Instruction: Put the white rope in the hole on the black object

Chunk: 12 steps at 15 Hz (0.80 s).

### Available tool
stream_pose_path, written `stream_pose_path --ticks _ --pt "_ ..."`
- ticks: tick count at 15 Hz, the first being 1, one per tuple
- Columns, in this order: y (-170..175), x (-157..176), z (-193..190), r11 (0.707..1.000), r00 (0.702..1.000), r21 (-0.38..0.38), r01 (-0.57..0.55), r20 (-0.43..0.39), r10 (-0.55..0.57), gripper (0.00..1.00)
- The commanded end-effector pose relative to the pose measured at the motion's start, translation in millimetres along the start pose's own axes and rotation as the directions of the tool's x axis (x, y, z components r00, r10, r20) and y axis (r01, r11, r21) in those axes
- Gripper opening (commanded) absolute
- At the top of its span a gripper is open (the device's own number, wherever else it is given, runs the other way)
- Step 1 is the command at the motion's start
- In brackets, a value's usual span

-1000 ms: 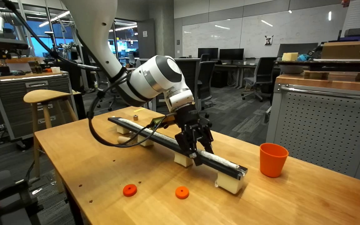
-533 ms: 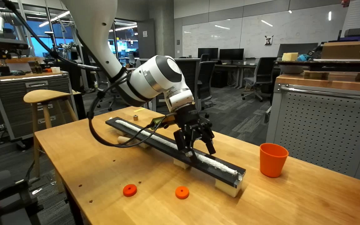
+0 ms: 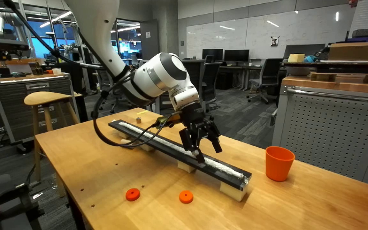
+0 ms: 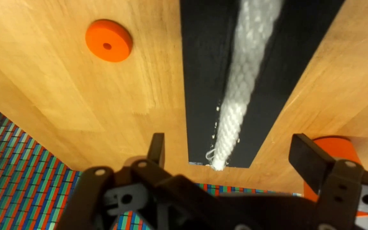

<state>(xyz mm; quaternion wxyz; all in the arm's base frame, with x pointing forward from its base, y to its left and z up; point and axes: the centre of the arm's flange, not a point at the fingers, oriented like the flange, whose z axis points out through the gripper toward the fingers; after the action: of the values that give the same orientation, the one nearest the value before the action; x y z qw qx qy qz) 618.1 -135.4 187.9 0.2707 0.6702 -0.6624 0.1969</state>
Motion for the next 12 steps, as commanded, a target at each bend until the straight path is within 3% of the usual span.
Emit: stream_pose_path --ticks 1,6,9,12 --pt "0 20 -37 0.997 1.000 0.081 0.018 -0.005 -0.017 1.00" --pt "16 35 -100 0.961 0.985 0.219 0.171 -0.021 -0.171 1.00" --pt "34 40 -137 0.910 0.954 0.303 0.285 0.003 -0.300 1.00" --pt "52 43 -163 0.837 0.903 0.369 0.403 -0.013 -0.429 1.00"
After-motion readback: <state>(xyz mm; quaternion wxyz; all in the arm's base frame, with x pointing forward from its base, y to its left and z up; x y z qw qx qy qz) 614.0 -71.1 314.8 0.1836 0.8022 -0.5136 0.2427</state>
